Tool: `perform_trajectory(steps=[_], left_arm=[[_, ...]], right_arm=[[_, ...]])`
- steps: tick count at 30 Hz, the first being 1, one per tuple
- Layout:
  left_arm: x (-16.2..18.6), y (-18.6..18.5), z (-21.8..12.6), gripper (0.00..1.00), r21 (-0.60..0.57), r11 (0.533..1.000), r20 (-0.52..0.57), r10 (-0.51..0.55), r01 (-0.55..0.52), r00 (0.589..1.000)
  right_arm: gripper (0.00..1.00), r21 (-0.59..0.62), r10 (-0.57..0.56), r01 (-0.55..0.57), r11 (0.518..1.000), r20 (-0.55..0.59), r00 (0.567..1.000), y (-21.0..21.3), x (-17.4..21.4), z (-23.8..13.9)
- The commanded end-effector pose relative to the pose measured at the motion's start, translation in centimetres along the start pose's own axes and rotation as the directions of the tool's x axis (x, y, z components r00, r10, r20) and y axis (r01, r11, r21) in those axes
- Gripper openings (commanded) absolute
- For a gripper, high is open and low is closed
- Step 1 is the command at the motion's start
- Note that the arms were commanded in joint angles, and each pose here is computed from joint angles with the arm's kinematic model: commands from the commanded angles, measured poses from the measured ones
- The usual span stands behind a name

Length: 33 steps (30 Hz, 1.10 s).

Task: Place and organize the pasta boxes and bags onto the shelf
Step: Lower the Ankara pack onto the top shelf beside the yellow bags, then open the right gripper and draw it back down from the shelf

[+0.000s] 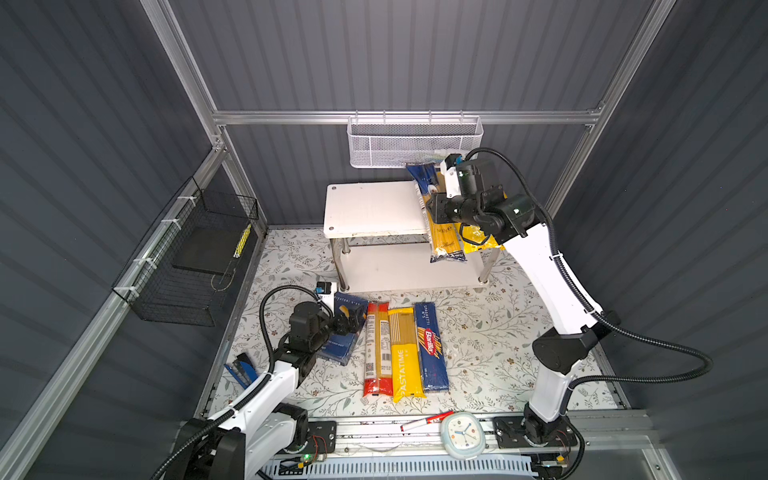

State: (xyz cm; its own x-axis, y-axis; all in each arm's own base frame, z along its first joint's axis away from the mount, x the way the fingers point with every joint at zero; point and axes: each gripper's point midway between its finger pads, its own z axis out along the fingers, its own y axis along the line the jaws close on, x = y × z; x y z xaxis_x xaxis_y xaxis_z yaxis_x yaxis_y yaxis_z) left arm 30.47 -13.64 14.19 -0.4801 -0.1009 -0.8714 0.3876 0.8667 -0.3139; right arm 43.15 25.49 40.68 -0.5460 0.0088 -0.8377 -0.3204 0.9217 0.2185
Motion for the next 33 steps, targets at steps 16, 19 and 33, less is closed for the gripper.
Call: perform_trajectory(steps=[16, 19, 33], left_arm=[[-0.1, 0.2, -0.4, 1.00, -0.018, 1.000, 0.005, 0.013, -0.013, 1.000], [-0.2, 0.2, -0.4, 0.99, -0.018, 1.000, 0.006, 0.013, -0.012, 1.000], [0.1, 0.2, -0.1, 1.00, -0.013, 1.000, -0.007, 0.009, -0.009, 1.000]], right_arm=[[0.63, -0.058, 0.012, -0.001, 0.998, 0.186, 0.982, 0.6, -4.2, -4.5], [0.64, -0.068, -0.048, 0.063, 0.996, 0.204, 0.978, 1.6, -3.6, -7.3], [0.56, -0.175, -0.076, 0.128, 0.976, 0.275, 0.959, 3.1, 8.8, -15.3]])
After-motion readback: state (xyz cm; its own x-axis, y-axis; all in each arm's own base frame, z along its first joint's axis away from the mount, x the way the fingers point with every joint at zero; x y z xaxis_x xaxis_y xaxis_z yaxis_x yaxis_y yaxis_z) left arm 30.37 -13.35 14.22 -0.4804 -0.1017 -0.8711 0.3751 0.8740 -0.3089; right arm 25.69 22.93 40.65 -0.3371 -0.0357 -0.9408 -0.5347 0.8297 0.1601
